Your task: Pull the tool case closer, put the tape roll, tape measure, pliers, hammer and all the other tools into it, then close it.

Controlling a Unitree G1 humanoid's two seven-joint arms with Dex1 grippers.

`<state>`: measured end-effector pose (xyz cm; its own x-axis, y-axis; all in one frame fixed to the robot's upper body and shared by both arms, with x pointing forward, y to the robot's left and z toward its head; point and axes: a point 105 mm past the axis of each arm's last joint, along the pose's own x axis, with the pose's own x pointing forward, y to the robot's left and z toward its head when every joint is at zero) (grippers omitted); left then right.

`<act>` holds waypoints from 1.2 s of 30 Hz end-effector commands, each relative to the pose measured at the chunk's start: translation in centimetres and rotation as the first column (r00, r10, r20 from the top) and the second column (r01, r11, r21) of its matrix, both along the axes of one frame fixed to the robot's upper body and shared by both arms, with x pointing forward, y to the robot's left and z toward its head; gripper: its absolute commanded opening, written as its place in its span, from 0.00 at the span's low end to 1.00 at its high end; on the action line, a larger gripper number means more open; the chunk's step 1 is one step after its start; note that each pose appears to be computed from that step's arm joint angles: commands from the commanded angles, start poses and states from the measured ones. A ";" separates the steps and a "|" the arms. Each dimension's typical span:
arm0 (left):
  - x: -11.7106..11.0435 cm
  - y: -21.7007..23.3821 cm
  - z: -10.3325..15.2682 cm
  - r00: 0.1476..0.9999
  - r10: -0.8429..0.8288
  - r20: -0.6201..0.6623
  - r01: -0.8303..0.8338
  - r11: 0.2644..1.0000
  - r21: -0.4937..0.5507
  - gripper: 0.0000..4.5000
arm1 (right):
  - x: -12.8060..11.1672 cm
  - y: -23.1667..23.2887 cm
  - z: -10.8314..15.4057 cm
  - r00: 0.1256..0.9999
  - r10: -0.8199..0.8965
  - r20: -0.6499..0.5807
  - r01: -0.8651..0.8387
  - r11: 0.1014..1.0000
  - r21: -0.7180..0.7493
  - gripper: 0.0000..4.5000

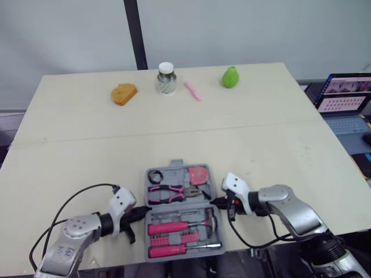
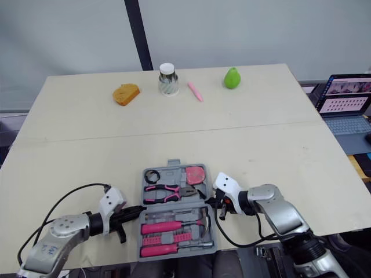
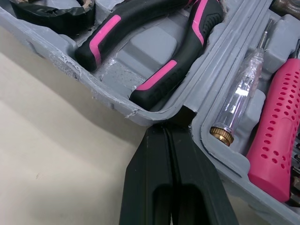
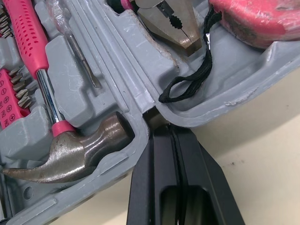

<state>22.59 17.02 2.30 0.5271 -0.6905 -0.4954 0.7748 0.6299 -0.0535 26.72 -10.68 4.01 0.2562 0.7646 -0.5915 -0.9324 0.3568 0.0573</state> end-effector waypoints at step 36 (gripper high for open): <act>-7.0 -1.1 0.6 0.948 -0.223 -0.228 0.214 0.975 -0.062 0.00 | 6.2 -3.0 5.8 0.892 -0.240 -0.382 0.370 0.874 0.315 0.99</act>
<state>15.66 16.05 3.25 0.2393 -0.8049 -0.5430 0.8490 0.4448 -0.2853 32.63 -13.73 9.57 0.3502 0.8587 -0.3741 -0.6868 0.5070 0.5208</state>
